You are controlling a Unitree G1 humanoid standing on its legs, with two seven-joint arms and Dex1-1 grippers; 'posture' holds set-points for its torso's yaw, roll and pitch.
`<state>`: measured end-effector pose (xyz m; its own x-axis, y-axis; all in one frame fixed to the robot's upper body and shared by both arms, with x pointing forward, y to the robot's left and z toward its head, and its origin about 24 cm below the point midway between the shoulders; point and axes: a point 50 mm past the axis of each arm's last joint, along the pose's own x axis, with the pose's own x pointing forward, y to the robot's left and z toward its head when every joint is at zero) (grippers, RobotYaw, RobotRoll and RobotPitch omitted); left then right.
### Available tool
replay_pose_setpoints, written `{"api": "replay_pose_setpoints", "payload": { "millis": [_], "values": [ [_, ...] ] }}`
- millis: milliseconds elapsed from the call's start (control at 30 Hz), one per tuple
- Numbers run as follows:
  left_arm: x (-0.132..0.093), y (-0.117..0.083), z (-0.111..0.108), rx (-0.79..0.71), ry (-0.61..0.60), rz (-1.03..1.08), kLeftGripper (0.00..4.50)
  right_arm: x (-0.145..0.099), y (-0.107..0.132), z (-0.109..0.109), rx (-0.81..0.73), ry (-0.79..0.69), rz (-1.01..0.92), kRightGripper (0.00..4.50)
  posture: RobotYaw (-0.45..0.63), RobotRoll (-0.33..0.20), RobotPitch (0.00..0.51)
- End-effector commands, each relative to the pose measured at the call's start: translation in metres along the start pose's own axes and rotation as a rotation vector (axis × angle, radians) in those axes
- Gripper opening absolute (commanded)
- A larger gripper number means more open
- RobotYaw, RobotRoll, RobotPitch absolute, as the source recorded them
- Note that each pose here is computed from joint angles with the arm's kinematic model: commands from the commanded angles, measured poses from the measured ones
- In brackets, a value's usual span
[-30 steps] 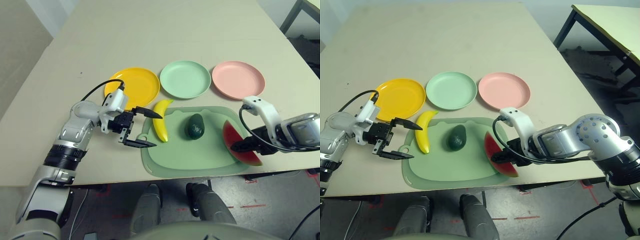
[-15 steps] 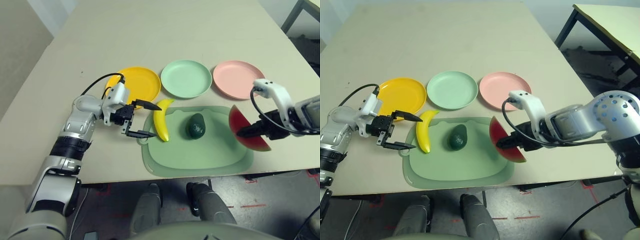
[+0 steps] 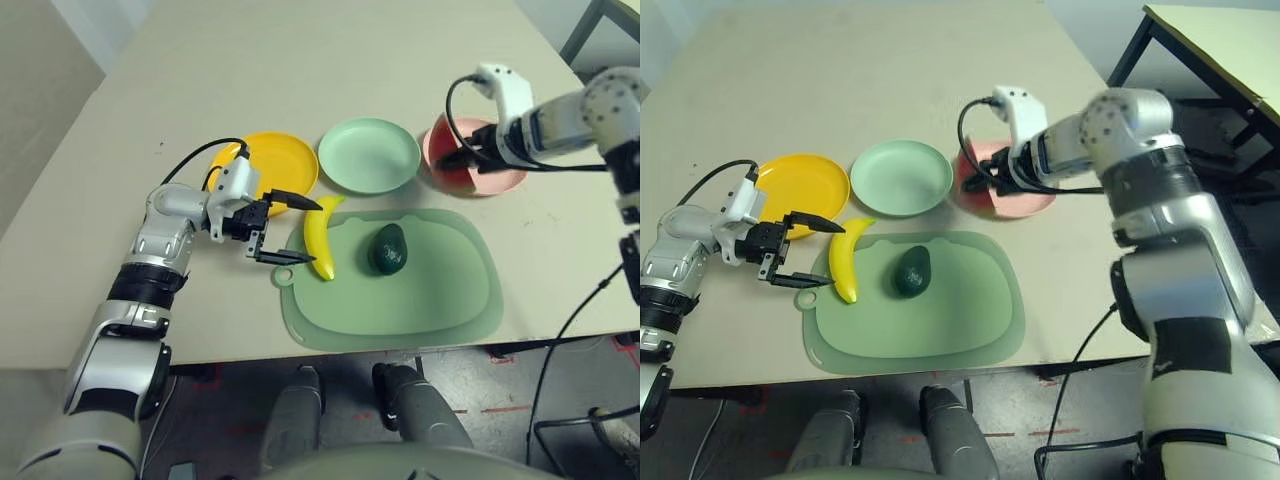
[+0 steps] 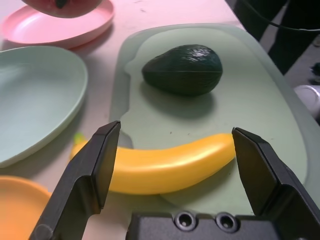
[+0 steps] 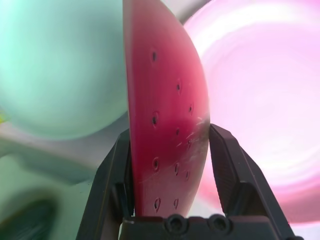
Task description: Place the fruits into color-matched plates.
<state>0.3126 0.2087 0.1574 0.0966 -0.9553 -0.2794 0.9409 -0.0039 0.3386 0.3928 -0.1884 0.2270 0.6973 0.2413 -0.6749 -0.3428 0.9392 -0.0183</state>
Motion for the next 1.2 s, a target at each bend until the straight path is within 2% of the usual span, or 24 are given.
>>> {"api": "replay_pose_setpoints", "payload": {
  "millis": [33, 367, 567, 600, 733, 867, 1000, 1133, 1200],
  "values": [
    [-0.006, -0.004, -0.002, -0.010, 0.023, 0.010, 4.50, 0.004, -0.022, -0.006, -0.074, 0.022, -0.084, 2.21, 0.04, 0.000, 0.199],
    [-0.009, -0.007, -0.003, -0.026, 0.031, 0.032, 4.50, 0.018, -0.040, -0.032, -0.119, 0.096, -0.144, 2.21, 0.04, 0.000, 0.200],
    [-0.009, -0.007, -0.005, -0.033, 0.036, 0.025, 4.50, 0.008, -0.040, -0.021, -0.169, 0.093, -0.126, 4.29, 0.02, 0.000, 0.201],
    [-0.009, -0.007, -0.005, -0.038, 0.035, 0.022, 4.50, 0.004, -0.039, -0.017, -0.180, 0.096, -0.112, 4.45, 0.02, 0.000, 0.201],
    [-0.009, -0.009, -0.006, -0.049, 0.036, 0.010, 4.50, -0.007, -0.033, -0.005, -0.233, 0.120, -0.042, 4.45, 0.01, 0.000, 0.202],
    [-0.008, -0.012, -0.006, -0.059, 0.035, -0.003, 4.50, -0.021, -0.020, -0.002, -0.426, 0.214, 0.181, 4.45, 0.01, 0.000, 0.199],
    [-0.008, -0.014, -0.007, -0.065, 0.040, -0.018, 4.50, -0.036, 0.005, -0.009, -0.781, 0.229, 0.435, 4.45, 0.00, 0.000, 0.196],
    [-0.008, -0.014, -0.007, -0.069, 0.044, -0.029, 4.50, -0.049, 0.036, -0.031, -1.299, 0.227, 0.672, 4.45, 0.00, 0.000, 0.195],
    [-0.007, -0.014, -0.007, -0.072, 0.043, -0.041, 4.50, -0.053, 0.048, -0.039, -1.458, 0.193, 0.753, 4.45, 0.00, 0.000, 0.195]
  ]
}}
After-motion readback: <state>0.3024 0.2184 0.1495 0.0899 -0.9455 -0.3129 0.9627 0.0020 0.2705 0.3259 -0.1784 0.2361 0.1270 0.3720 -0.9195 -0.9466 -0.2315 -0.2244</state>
